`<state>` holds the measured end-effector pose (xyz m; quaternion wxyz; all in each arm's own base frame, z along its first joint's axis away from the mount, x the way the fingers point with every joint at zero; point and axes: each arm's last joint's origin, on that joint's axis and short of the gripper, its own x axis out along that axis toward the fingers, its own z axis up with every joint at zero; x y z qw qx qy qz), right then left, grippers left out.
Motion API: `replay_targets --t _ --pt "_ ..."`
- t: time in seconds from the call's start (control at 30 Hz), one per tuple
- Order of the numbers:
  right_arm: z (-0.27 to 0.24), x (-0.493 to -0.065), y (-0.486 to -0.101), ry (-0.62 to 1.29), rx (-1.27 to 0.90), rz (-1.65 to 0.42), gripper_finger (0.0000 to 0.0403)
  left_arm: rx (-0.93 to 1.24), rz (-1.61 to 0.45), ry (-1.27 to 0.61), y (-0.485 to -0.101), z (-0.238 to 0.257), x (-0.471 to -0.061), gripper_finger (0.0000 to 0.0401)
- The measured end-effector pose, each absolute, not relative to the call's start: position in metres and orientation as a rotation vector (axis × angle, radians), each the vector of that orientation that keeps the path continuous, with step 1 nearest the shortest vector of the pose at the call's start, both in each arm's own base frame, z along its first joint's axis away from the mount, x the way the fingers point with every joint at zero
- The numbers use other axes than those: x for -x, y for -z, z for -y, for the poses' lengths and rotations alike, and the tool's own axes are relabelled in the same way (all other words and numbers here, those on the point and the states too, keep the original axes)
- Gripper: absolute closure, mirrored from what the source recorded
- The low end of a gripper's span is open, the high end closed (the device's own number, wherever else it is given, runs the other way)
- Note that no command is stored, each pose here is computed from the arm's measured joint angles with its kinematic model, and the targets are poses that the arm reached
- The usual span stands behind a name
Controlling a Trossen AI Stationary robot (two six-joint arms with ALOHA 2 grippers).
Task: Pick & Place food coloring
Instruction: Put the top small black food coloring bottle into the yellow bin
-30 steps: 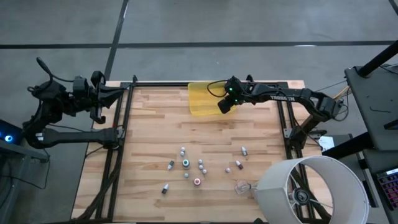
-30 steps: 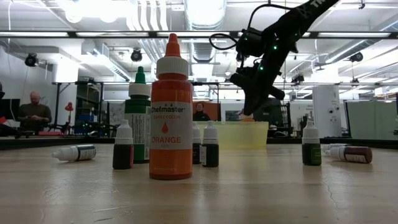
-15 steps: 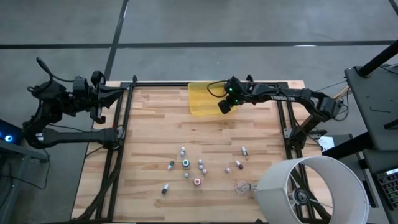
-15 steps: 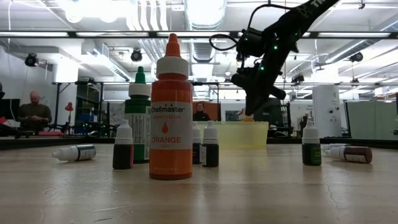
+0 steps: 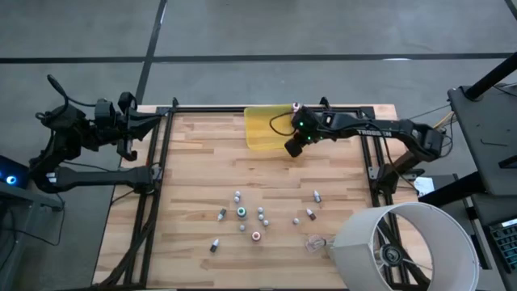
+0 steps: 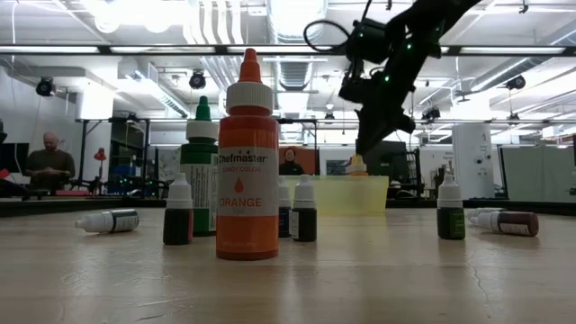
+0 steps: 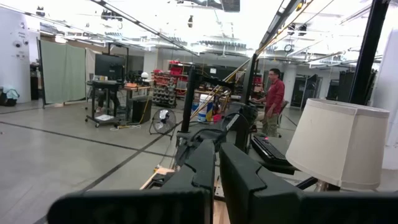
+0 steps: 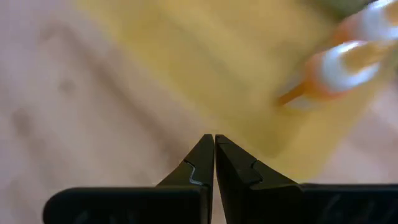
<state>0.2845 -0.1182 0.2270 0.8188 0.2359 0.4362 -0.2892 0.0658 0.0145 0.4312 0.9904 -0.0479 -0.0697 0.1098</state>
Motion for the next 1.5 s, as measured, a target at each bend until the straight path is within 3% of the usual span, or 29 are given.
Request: replay_targets --t 0.23,0.47,0.73,1.17,1.5 --pt "0.077 -0.285 -0.227 0.430 -0.503 -1.065 0.0394 0.096 0.140 -0.221 -0.431 -0.014 -0.066 0.0401" --pt "0.045 -0.273 -0.221 0.418 -0.523 -1.270 0.0393 0.096 0.140 -0.220 -0.431 -0.014 -0.066 0.0401" --pt "0.012 -0.263 -0.221 0.337 -0.628 -1.389 0.0355 0.096 0.140 -0.221 -0.431 -0.015 -0.066 0.0401" --pt "-0.013 -0.252 -0.193 0.433 -0.803 -1.437 0.0259 0.096 0.141 -0.220 -0.431 -0.014 -0.066 0.0401" --pt "-0.022 -0.258 -0.180 0.515 -0.889 -1.409 0.0244 0.096 0.140 -0.221 -0.431 -0.014 -0.066 0.0401"
